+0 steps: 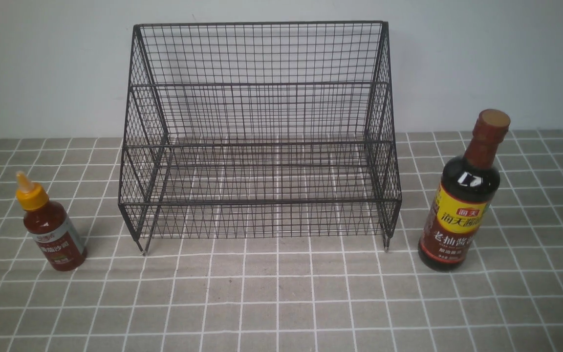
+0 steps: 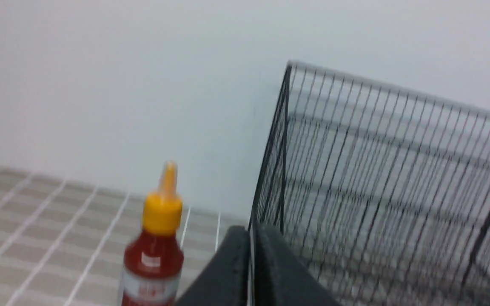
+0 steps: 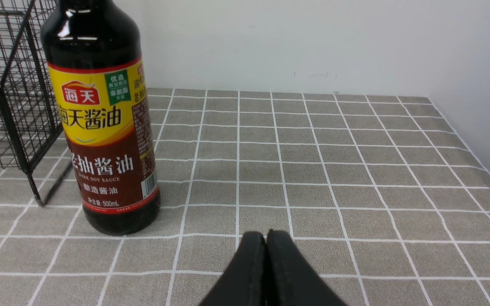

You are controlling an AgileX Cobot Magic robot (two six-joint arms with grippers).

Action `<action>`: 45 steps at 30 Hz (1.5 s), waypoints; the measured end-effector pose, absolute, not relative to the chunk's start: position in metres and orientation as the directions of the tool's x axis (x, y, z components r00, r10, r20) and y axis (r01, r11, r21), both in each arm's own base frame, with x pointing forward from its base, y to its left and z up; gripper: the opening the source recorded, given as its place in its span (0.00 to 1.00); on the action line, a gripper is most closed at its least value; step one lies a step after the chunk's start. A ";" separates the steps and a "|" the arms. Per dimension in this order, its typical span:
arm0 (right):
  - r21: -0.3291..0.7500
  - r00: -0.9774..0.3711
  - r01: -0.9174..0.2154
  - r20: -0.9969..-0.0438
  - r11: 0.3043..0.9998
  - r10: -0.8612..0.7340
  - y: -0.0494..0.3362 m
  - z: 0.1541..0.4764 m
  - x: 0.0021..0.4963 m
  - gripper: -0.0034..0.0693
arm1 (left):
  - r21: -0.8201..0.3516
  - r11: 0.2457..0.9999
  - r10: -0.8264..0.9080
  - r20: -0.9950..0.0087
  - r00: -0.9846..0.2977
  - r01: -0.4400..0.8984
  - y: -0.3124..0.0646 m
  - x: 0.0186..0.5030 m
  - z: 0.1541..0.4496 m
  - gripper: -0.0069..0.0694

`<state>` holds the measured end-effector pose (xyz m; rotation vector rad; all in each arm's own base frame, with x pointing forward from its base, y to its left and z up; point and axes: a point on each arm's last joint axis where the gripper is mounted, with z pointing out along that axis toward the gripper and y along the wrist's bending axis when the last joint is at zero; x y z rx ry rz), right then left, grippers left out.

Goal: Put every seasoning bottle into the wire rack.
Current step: Use the left arm to grab the condiment bottle closest to it

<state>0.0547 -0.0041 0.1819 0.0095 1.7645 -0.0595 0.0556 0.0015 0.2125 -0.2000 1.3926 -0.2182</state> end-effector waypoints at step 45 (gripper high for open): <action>-0.035 -0.193 0.040 -0.981 0.999 -0.027 -0.004 0.182 0.055 0.02 | -0.012 0.939 -0.119 -0.950 -0.290 -0.345 0.027 0.285 0.180 0.73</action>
